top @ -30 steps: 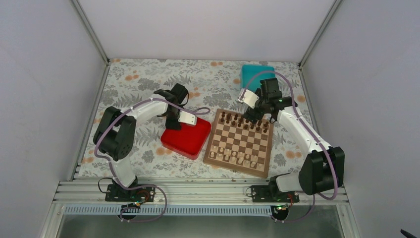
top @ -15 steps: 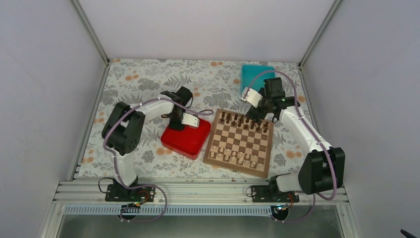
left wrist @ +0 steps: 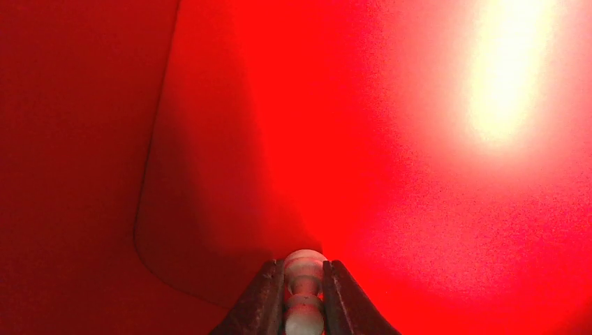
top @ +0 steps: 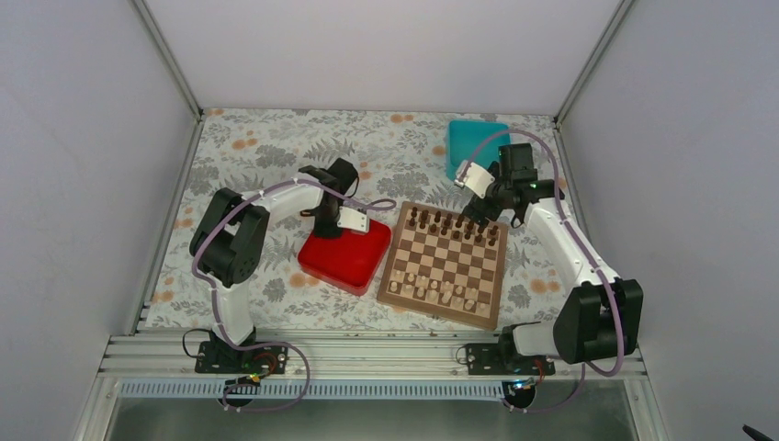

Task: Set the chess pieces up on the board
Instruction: Pick up the chess piece from the storage box, then place the chess piece on the chessboard.

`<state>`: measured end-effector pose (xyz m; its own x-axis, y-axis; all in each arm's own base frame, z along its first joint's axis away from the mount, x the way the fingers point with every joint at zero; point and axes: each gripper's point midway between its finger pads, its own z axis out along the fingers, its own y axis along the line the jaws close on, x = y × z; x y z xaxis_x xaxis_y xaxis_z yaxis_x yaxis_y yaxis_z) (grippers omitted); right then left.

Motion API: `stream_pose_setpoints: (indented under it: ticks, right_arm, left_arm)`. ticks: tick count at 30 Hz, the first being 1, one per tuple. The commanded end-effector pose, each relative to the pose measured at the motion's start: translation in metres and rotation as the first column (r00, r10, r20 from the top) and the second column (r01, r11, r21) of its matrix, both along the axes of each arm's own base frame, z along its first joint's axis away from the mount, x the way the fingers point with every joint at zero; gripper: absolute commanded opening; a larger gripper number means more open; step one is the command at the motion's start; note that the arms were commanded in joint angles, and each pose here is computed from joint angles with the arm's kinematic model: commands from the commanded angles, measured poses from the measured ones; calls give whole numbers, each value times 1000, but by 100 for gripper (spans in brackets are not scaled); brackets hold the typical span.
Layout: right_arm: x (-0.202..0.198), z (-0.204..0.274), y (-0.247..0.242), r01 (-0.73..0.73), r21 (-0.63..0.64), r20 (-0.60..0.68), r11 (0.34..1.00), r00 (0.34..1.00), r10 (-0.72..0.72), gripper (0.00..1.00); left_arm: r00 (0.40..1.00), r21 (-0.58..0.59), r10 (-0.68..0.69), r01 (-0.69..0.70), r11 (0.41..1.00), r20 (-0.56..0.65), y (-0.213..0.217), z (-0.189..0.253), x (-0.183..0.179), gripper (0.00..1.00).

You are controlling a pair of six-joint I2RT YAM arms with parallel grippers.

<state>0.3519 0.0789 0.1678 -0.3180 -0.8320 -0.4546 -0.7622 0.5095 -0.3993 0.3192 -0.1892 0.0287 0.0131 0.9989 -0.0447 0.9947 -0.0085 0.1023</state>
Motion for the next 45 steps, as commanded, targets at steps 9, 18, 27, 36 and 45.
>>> stream_pose_setpoints:
  ticks: [9, 18, 27, 36, 45]
  right_arm:
    - [-2, 23, -25, 31, -5, 50, 1000, 998, -31, 100]
    - [-6, 48, -67, 151, 12, 94, 988, 984, -152, 100]
    - [-29, 62, -105, 268, 121, 135, 956, 949, -284, 100]
    - [-42, 73, -134, 400, 211, 184, 892, 880, -438, 100]
    - [-57, 84, -182, 526, 244, 261, 815, 774, -577, 100]
  left_arm:
    - [1000, 27, -2, 2, 1000, -15, -3, 3, -5, 3]
    - [999, -65, -53, 53, 996, 14, -51, 49, -10, 3]
    - [956, -320, -281, 293, 901, 85, -199, 140, -42, 3]
    - [852, -349, -515, 512, 784, 93, -323, 116, -100, 3]
    - [792, -388, -598, 592, 706, 120, -363, 91, -147, 3]
